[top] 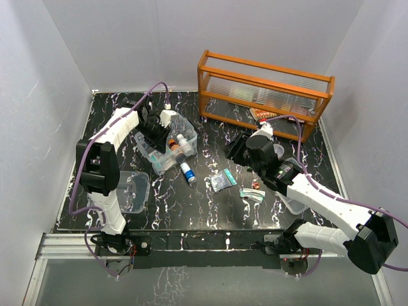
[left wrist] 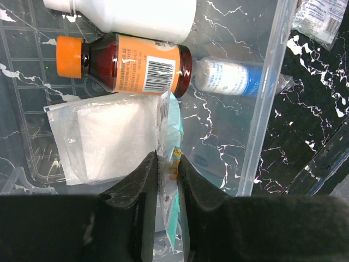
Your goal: Organize the medicine kit
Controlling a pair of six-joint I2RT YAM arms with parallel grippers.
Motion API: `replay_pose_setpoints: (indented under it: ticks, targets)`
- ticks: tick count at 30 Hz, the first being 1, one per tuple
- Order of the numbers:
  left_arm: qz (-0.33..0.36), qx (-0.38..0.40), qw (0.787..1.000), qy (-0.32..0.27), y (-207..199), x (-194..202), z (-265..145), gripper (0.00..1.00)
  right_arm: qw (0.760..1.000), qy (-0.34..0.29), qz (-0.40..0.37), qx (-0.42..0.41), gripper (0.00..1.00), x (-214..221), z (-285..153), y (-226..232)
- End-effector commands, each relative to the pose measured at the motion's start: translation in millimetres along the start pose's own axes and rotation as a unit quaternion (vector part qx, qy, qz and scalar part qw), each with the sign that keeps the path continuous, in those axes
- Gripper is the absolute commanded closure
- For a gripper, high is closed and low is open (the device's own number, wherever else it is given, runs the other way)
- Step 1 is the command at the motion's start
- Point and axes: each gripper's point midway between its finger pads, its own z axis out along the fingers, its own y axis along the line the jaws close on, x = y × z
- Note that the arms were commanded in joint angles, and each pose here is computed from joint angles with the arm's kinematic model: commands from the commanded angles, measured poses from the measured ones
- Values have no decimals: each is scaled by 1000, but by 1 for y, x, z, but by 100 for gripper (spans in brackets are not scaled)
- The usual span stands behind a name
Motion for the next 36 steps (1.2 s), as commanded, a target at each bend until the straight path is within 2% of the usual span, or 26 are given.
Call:
replay_pose_setpoints:
  ticks: [1,6,10,13,15,20,29,34,36]
  targets:
    - [28,25,999,-12,-8,-8,-6,85,999,-38,-1,-28,59,-26,-6,22]
    - [20,-8,1000,1,6,-3,0,83,999,-35,0,-27,59,-24,-6,20]
    - [24,13,1000,0,-5,-2,6,77,999,-35,1,-26,59,-23,-6,19]
    - [20,4,1000,16,-2,1,11,73,999,-37,1,-26,59,-24,-6,20]
    - [10,-26,999,20,5,-2,10,67,999,-38,0,-27,59,-25,-7,20]
    - [30,-94,995,-27,15,-27,-14,53,999,-41,3,-26,59,-25,-10,17]
    - [52,-173,979,-100,20,-55,-52,53,999,-36,6,-27,59,-22,-9,17]
    - [38,-184,973,-134,16,-59,-58,49,999,-31,3,-22,59,-18,-8,14]
    - [12,-193,972,-134,20,-54,-53,49,999,-29,2,-18,58,-17,-7,11]
